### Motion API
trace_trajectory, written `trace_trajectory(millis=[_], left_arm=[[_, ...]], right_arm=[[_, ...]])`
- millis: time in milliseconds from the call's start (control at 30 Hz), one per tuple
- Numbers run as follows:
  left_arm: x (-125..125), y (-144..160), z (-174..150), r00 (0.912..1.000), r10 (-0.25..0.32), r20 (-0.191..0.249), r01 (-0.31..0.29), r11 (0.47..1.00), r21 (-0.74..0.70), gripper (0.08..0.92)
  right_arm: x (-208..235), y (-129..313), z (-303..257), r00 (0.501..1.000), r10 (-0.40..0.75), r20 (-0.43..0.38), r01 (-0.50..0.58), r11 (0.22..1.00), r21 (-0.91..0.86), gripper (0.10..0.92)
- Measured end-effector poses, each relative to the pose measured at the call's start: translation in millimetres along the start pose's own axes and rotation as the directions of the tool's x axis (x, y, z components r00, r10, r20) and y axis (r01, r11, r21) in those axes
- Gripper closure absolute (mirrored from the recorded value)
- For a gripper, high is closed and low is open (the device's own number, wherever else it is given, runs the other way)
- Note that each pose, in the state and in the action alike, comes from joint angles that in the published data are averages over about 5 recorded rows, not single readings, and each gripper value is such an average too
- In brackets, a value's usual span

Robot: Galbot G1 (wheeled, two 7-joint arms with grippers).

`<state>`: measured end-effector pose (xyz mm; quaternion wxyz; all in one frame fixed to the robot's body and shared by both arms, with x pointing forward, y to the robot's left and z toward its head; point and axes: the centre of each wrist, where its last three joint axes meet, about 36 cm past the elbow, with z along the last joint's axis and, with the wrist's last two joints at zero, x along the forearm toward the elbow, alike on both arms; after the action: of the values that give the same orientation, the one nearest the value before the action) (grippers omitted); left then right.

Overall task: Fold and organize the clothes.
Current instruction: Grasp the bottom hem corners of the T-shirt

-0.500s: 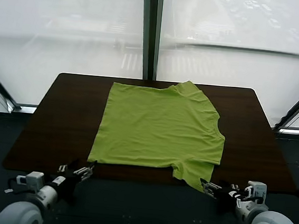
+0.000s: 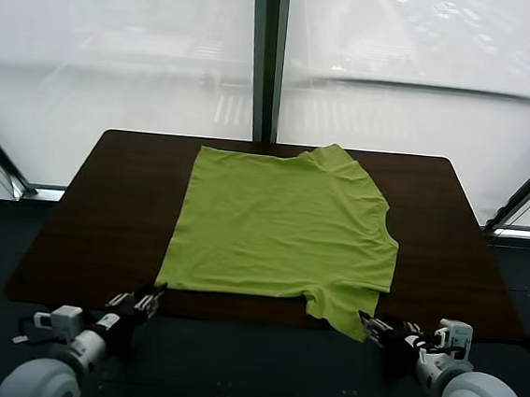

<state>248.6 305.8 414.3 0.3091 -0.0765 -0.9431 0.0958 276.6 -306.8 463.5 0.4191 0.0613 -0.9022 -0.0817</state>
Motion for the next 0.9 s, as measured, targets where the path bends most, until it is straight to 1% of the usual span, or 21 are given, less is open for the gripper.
trace_trajectory(millis=[133, 300, 500, 700, 900], left_arm=[[-1, -1, 1, 1.0000, 0.002, -0.006, -0.002, 1.000, 0.001, 0.839], [-1, -1, 2, 1.0000, 0.001, -0.009, -0.001, 1.000, 0.006, 0.850], [-1, -2, 4, 0.9999, 0.001, -0.010, -0.001, 1.000, 0.012, 0.850], [3, -4, 4, 0.9999, 0.004, -0.017, -0.004, 1.000, 0.015, 0.850], [11, -6, 4, 0.9997, -0.001, -0.024, 0.001, 1.000, 0.015, 0.850]], right_arm=[[-1, 1, 1, 1.000, -0.004, -0.004, 0.004, 1.000, 0.001, 0.791], [0, 2, 1, 1.000, -0.013, -0.005, 0.013, 1.000, 0.002, 0.877], [9, 4, -1, 1.000, -0.025, 0.002, 0.025, 1.000, 0.017, 0.884], [28, 12, 0, 1.000, -0.026, 0.016, 0.026, 0.999, 0.032, 0.884], [45, 18, 8, 1.000, -0.015, -0.009, 0.015, 0.999, 0.045, 0.884]])
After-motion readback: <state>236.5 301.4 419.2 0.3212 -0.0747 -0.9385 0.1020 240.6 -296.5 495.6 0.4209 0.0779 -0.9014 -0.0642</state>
